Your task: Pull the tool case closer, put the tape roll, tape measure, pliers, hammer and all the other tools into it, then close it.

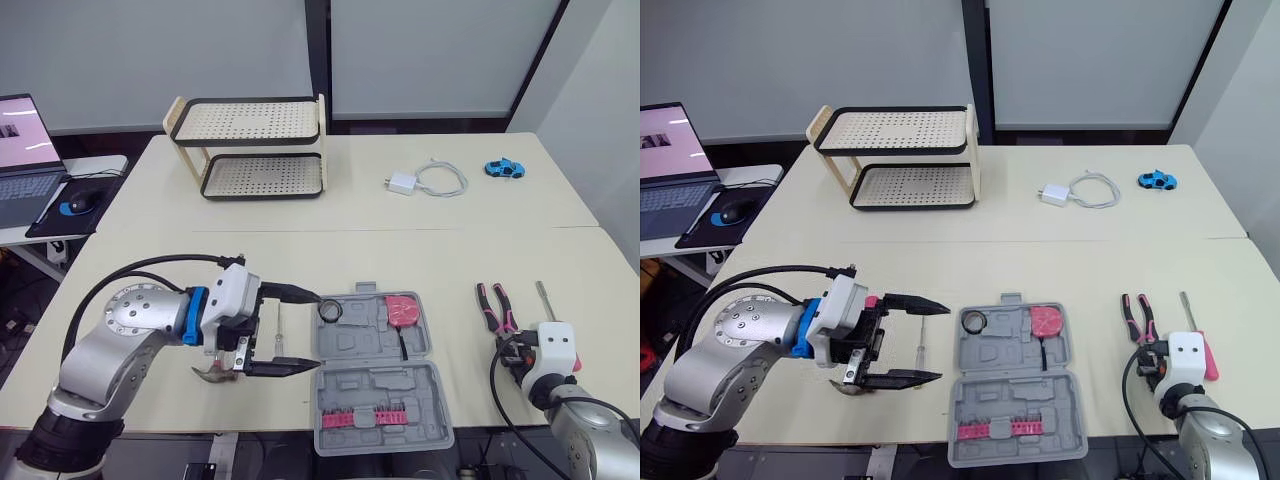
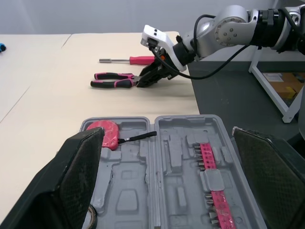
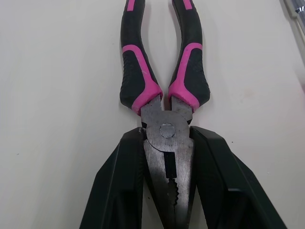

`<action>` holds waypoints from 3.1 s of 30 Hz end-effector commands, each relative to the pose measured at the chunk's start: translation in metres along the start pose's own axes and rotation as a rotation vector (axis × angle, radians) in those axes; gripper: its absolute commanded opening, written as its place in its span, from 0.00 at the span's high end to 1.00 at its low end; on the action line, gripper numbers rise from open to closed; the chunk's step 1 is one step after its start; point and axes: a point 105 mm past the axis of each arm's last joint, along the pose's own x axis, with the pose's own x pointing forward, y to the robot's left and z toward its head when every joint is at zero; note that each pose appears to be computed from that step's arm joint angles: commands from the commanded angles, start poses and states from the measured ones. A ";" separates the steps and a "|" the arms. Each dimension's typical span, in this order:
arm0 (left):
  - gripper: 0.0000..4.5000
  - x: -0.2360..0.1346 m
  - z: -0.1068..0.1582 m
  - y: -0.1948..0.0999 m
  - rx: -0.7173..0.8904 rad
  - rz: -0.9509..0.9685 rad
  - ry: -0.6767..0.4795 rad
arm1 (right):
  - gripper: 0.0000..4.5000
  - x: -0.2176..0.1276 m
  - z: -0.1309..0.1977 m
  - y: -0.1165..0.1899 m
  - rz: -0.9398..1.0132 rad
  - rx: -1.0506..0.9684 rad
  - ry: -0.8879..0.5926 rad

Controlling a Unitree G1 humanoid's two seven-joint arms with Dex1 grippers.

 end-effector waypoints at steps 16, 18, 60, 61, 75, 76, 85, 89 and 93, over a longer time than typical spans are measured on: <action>0.00 -0.026 -0.008 0.005 0.069 0.045 0.073 | 0.74 -0.050 0.088 0.026 0.264 -0.391 -0.171; 0.00 -0.031 -0.013 0.005 0.075 0.044 0.096 | 0.74 -0.058 0.095 0.035 0.345 -0.478 -0.151; 0.00 -0.043 -0.036 -0.017 0.106 -0.033 0.197 | 0.74 -0.001 0.090 0.191 1.159 -1.234 0.161; 0.00 -0.043 -0.036 -0.017 0.106 -0.033 0.196 | 0.74 0.000 0.089 0.192 1.162 -1.233 0.161; 0.00 -0.040 -0.037 -0.013 0.113 -0.026 0.188 | 0.74 0.007 0.074 0.194 1.171 -1.204 0.199; 0.00 -0.039 -0.037 -0.012 0.114 -0.025 0.188 | 0.74 0.008 0.073 0.193 1.169 -1.200 0.205; 0.00 -0.036 -0.037 -0.010 0.119 -0.022 0.180 | 0.14 -0.008 0.100 0.192 1.185 -1.128 0.135; 0.00 -0.036 -0.037 -0.010 0.117 -0.014 0.179 | 0.14 -0.025 0.113 0.204 1.216 -1.043 0.033; 0.00 -0.036 -0.037 -0.009 0.116 -0.007 0.177 | 0.27 -0.021 0.109 0.215 1.174 -0.969 -0.042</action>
